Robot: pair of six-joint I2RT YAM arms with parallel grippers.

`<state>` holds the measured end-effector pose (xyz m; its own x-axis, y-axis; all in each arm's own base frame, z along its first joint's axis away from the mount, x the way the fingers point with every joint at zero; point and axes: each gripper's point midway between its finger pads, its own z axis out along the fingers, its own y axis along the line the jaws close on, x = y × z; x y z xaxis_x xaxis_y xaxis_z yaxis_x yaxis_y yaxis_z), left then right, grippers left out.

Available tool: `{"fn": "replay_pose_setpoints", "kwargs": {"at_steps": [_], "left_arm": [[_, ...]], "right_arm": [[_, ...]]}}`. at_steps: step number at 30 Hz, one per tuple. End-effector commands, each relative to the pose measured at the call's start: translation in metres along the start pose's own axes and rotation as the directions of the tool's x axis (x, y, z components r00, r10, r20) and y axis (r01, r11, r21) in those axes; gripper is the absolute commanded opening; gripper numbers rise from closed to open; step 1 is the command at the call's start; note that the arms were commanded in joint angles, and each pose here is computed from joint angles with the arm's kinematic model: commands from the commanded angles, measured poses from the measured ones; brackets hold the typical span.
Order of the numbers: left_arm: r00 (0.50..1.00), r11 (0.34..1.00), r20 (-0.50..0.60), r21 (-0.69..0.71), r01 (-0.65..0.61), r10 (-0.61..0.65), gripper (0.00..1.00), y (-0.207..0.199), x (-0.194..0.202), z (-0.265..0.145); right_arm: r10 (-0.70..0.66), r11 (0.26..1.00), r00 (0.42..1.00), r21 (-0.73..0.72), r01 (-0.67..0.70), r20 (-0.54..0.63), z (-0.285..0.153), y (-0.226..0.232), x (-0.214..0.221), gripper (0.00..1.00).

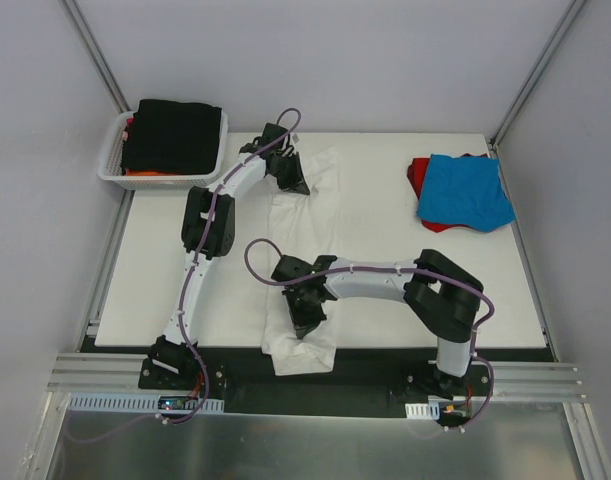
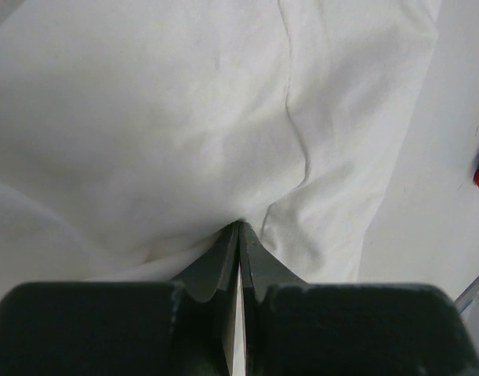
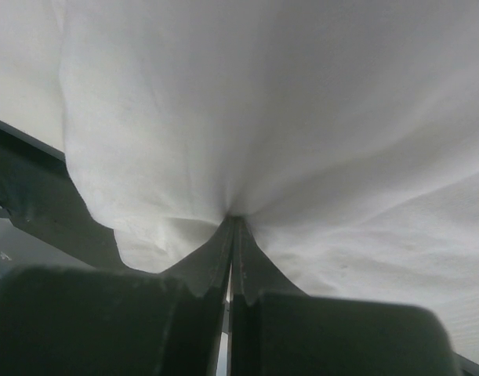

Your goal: Fold and stack the t-shirts

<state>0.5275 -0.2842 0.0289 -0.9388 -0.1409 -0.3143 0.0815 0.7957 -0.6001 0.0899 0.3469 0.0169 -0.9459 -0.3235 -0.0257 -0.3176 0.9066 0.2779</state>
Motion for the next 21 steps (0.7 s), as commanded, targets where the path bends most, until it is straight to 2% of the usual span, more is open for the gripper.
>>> {"fn": "replay_pose_setpoints", "kwargs": {"at_steps": [1, 2, 3, 4, 5, 6, 7, 8, 9, 10, 11, 13, 15, 19, 21], "left_arm": [[1.000, 0.998, 0.011, -0.063, 0.011, -0.010, 0.01, 0.027, -0.003, 0.008], [1.000, 0.997, -0.001, -0.072, 0.017, -0.017, 0.02, 0.030, 0.003, 0.007], [1.000, 0.998, 0.018, -0.065, 0.004, -0.003, 0.12, 0.020, -0.002, -0.006], [0.999, 0.996, 0.039, -0.090, -0.004, 0.008, 0.18, 0.020, -0.005, -0.015], [1.000, 0.991, 0.030, -0.133, 0.003, 0.001, 0.23, 0.027, 0.005, -0.021], [0.993, 0.992, 0.110, -0.118, -0.039, 0.052, 0.33, -0.002, -0.011, -0.055], [0.986, 0.989, 0.144, -0.134, -0.064, 0.083, 0.39, -0.011, -0.013, -0.072], [0.980, 0.979, 0.173, -0.191, -0.067, 0.100, 0.43, -0.010, -0.011, -0.087], [0.956, 0.980, 0.256, -0.168, -0.102, 0.144, 0.50, -0.045, -0.022, -0.129], [0.946, 0.980, 0.288, -0.167, -0.106, 0.151, 0.64, -0.058, -0.023, -0.146], [0.928, 0.981, 0.337, -0.155, -0.114, 0.161, 0.73, -0.077, -0.023, -0.180], [0.933, 0.988, 0.343, -0.144, -0.060, 0.107, 0.89, -0.085, -0.006, -0.204], [0.944, 0.990, 0.325, -0.140, -0.020, 0.065, 0.99, -0.077, 0.027, -0.222], [0.970, 0.990, 0.241, -0.141, 0.016, 0.018, 0.99, -0.057, 0.098, -0.233], [0.983, 0.988, 0.181, -0.152, 0.019, 0.009, 0.92, -0.044, 0.142, -0.237]], "right_arm": [[-0.003, 1.000, 1.000, 0.016, 0.003, 0.001, -0.004, 0.001, 0.002, 0.01], [-0.004, 1.000, 1.000, 0.025, 0.004, 0.011, -0.011, -0.002, 0.003, 0.01], [-0.007, 0.999, 0.999, 0.048, 0.005, 0.052, -0.019, -0.007, -0.002, 0.05], [-0.012, 0.998, 0.996, 0.057, 0.007, 0.087, -0.028, -0.009, -0.005, 0.27], [-0.022, 0.999, 0.989, 0.044, 0.016, 0.144, -0.054, -0.009, -0.007, 0.38], [-0.028, 0.996, 0.974, 0.085, 0.009, 0.223, -0.069, -0.018, -0.017, 0.48], [-0.038, 0.995, 0.965, 0.100, 0.012, 0.261, -0.083, -0.022, -0.020, 0.65], [-0.044, 0.995, 0.950, 0.100, 0.013, 0.309, -0.114, -0.026, -0.019, 0.72], [-0.046, 0.991, 0.936, 0.131, 0.000, 0.350, -0.126, -0.036, -0.023, 0.79], [-0.041, 0.992, 0.930, 0.129, -0.007, 0.365, -0.136, -0.041, -0.023, 0.87], [-0.022, 0.989, 0.932, 0.146, -0.034, 0.363, -0.142, -0.054, -0.021, 0.87], [-0.001, 0.989, 0.923, 0.139, -0.057, 0.386, -0.150, -0.071, -0.015, 0.88], [0.012, 0.988, 0.914, 0.137, -0.074, 0.406, -0.153, -0.088, -0.009, 0.88], [0.002, 0.986, 0.918, 0.154, -0.069, 0.397, -0.141, -0.107, 0.003, 0.84], [-0.012, 0.987, 0.922, 0.153, -0.052, 0.387, -0.132, -0.109, 0.005, 0.84]]}}
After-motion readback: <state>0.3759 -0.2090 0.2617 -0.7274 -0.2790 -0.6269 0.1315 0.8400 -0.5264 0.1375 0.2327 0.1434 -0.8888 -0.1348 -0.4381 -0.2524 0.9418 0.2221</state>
